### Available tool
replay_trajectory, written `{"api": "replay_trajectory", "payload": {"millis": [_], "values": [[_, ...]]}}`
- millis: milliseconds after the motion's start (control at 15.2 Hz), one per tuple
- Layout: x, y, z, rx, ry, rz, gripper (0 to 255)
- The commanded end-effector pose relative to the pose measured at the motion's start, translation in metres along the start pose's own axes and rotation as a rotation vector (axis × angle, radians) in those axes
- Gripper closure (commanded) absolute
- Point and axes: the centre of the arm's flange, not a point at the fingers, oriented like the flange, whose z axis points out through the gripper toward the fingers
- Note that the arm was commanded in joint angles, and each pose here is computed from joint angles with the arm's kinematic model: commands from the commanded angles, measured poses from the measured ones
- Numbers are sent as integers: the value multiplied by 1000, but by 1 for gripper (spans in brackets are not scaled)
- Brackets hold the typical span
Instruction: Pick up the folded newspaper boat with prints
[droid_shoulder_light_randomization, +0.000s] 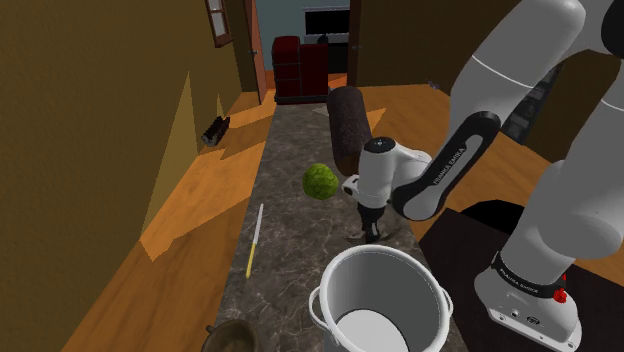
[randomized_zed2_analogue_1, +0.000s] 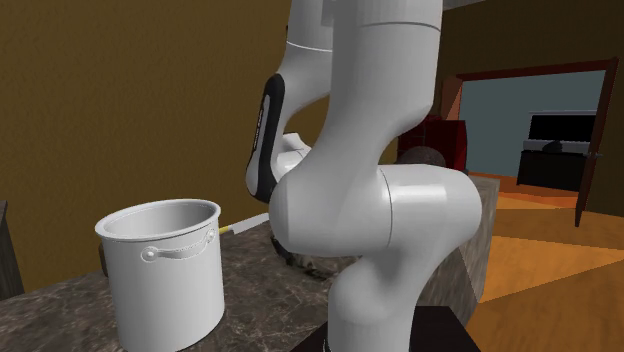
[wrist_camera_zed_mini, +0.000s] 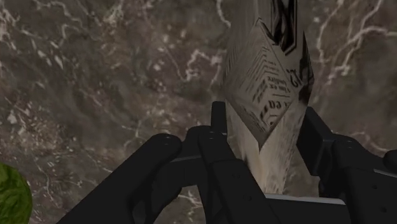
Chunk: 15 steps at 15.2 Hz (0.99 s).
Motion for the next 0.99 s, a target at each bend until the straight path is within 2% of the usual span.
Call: {"api": "replay_trajectory", "payload": {"millis": [0, 792, 924], "values": [[-2, 2, -9, 1, 0, 0, 255], [-3, 7, -72, 1, 0, 0, 255], [-3, 7, -73, 1, 0, 0, 255]]}}
